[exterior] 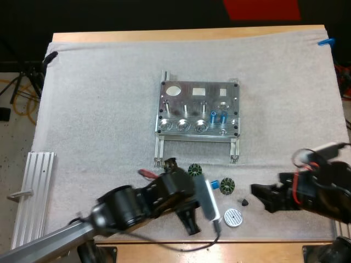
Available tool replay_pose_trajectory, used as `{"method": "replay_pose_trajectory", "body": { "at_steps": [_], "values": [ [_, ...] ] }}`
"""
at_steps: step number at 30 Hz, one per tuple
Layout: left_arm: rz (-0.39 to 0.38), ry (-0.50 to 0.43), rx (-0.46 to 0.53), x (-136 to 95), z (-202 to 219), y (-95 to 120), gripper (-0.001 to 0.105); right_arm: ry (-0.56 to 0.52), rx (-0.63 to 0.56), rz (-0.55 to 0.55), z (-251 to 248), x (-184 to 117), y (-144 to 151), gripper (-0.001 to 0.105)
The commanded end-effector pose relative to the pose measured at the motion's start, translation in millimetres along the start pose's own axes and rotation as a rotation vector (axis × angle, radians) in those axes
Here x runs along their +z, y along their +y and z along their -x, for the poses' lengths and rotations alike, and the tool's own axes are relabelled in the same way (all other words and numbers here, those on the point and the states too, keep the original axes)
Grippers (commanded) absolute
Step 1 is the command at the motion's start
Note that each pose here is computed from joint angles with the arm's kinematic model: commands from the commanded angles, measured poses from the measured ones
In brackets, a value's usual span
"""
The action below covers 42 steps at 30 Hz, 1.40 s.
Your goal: Load cells from left to right
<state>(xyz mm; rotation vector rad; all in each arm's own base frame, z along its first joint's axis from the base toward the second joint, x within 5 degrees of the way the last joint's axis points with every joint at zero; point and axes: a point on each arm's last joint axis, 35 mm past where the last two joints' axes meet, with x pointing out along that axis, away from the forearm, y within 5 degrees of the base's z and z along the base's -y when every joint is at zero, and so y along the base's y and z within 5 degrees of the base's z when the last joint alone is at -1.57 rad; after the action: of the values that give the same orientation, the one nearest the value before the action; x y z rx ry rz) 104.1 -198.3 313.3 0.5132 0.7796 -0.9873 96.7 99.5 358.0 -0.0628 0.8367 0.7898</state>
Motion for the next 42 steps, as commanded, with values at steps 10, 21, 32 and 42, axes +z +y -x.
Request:
{"method": "replay_pose_trajectory", "body": {
  "at_steps": [10,21,32,42],
  "values": [
    [-0.098,-0.046,0.011,-4.6,25.0,0.8,0.000,0.002,0.429,0.044,-43.0,32.7,13.6,0.076],
    [-0.094,-0.131,0.017,4.8,25.8,1.0,0.000,0.066,0.557,0.043,-79.1,41.9,13.6,0.045],
    [-0.091,-0.187,0.000,10.7,26.8,0.4,0.000,0.088,0.638,0.040,-90.1,44.3,14.5,0.045],
    [-0.091,-0.169,0.003,7.8,28.5,0.6,0.000,0.067,0.567,0.064,-91.6,44.8,12.5,0.046]
  ]
}}
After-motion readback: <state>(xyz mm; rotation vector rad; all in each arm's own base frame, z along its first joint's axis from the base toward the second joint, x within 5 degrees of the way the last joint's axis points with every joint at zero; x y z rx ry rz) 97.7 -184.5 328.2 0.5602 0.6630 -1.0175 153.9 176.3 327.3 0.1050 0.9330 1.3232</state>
